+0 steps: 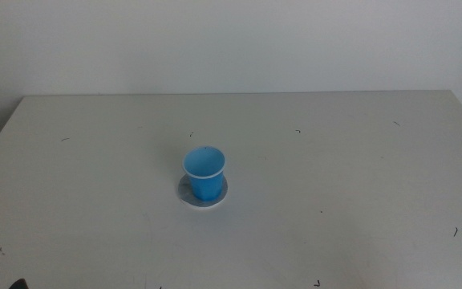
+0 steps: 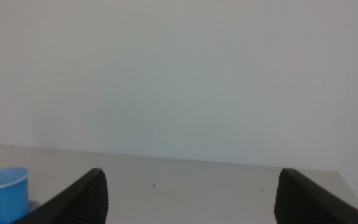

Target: Place an empty cup on a cup mat.

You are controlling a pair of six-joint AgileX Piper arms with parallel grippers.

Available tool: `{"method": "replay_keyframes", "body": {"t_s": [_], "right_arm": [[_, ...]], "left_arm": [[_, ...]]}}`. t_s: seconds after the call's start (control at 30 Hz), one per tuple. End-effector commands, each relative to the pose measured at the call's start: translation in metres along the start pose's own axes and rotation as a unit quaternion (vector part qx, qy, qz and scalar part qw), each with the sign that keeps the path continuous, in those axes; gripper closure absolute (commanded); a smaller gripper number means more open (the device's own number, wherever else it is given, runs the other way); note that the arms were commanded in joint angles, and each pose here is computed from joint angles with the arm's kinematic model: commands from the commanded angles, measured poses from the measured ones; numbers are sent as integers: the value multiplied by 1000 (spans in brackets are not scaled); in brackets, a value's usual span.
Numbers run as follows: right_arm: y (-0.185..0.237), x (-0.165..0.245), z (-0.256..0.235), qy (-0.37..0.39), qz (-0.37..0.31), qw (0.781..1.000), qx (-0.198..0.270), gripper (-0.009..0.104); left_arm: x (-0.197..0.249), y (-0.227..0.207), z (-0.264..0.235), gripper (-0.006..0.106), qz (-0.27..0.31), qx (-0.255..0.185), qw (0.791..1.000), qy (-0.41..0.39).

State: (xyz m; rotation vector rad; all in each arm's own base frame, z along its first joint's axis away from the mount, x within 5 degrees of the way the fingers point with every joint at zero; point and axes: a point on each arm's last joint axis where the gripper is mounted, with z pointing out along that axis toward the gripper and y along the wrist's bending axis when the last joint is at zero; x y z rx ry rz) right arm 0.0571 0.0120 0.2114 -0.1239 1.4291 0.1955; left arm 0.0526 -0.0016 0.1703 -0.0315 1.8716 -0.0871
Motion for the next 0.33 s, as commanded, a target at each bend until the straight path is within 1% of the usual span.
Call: {"method": "replay_keyframes", "body": {"t_s": [0.0, 0.13, 0.3], "right_arm": [[0, -1, 1, 6, -17, 1000, 3, 1], [-1, 6, 0, 41, -17, 999, 6, 1], [-1, 6, 0, 43, -17, 999, 6, 1]], "left_arm": [[-8, -1, -2, -5, -6, 5, 999, -42], [-8, -1, -2, -5, -6, 5, 999, -42], [-8, -1, -2, -5, -6, 5, 999, -42]]}}
